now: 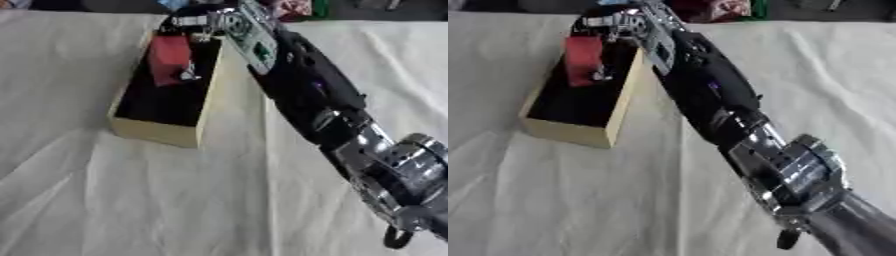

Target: Pick up objects on the table and place them in the box.

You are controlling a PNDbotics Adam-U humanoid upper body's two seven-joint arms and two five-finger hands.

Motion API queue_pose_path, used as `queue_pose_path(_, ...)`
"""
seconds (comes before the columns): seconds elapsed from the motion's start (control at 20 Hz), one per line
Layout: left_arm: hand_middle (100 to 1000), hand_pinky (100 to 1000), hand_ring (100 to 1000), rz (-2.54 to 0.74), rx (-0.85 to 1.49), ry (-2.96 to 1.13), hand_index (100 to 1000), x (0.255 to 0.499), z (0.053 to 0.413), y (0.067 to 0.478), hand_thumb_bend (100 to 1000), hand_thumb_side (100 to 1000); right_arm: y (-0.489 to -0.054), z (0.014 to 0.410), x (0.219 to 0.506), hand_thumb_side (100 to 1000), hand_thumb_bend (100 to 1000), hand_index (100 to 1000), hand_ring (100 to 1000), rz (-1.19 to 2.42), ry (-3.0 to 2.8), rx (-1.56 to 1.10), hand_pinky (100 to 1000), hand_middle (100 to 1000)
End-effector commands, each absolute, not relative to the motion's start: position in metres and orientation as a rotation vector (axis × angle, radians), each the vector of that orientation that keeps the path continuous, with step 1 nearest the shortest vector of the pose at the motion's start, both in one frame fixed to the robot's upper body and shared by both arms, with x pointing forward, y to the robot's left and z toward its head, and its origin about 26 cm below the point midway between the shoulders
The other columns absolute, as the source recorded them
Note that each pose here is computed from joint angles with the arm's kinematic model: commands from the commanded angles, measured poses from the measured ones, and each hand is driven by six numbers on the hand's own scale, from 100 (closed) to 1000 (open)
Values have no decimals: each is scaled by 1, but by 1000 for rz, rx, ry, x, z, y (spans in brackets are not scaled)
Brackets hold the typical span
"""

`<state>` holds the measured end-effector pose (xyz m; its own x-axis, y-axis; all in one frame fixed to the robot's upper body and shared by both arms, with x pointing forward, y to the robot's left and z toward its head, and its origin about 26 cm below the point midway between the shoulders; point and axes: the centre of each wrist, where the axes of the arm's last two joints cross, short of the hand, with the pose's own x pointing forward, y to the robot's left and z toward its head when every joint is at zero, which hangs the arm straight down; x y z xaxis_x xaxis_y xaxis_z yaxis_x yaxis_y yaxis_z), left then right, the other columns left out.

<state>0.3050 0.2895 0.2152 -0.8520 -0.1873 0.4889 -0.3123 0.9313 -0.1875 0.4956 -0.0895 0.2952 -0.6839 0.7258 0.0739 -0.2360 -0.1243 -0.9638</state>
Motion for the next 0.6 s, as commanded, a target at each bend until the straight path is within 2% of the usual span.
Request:
queue_pose_path(0.05,520,569,540,346,349,-2648,663,302,225,289,160,100,-90,307,495,100,407,909,892,1911,-1486,-628,891,850)
queue_pose_path(0.2,521,569,540,346,348,-2648,664,302,224,289,161,100,-91,307,496,156,506,929,906,1936,-1473,-666,900,875)
queue_pose_path(0.6,520,570,540,348,350,-2646,664,302,224,290,163,100,-94,311,496,188,542,929,907,1957,-1489,-726,901,876)
